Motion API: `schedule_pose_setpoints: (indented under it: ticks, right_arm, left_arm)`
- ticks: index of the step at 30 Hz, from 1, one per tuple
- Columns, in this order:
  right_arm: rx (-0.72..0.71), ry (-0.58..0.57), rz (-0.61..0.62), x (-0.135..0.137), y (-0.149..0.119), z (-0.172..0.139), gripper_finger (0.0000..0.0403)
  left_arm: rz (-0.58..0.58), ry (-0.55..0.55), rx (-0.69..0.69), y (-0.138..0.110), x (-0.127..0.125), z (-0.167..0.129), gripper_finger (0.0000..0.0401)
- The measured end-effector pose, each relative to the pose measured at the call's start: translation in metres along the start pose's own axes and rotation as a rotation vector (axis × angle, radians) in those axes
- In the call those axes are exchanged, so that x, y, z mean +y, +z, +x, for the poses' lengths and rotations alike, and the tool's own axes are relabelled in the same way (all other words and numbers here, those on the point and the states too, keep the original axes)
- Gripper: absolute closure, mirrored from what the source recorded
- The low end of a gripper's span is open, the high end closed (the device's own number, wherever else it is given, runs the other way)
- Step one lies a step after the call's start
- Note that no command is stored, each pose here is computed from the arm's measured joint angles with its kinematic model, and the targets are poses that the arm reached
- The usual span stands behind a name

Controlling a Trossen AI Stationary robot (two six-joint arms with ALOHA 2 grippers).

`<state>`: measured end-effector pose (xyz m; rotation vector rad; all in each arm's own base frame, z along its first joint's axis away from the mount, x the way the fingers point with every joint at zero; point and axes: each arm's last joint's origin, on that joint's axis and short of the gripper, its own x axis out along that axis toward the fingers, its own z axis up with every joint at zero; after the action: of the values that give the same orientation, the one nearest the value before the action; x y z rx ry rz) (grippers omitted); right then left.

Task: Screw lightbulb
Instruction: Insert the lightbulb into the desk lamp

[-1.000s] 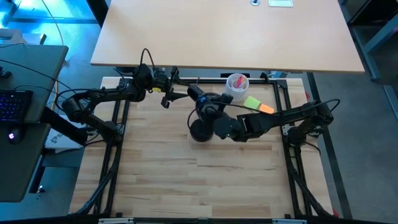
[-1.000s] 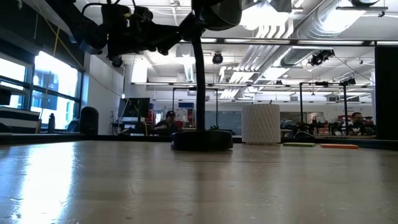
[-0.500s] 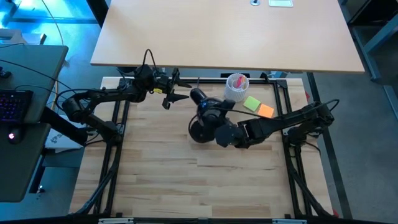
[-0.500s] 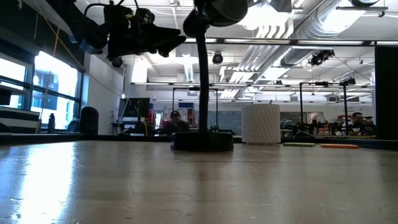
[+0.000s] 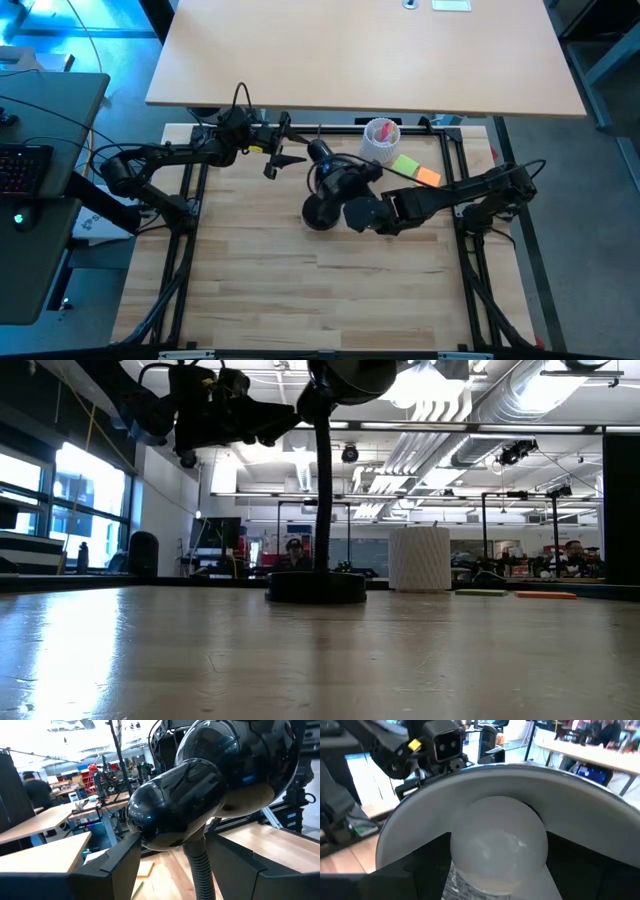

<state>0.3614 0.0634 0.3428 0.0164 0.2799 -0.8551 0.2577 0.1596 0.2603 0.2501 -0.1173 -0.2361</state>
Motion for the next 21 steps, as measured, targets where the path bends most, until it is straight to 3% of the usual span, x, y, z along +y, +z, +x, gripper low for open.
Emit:
schedule_pose_setpoints:
  ticks: [13,21]
  right_arm:
    - [0.009,-0.066,0.2,-0.006,-0.004,0.004,0.0114]
    - [0.03,-0.056,0.178,-0.008,-0.004,0.008,0.0114]
  left_arm:
    - [0.032,0.01,0.005,0.0,0.0,0.001,0.0215]
    - [0.058,0.049,0.14,-0.014,-0.01,0.009,0.0238]
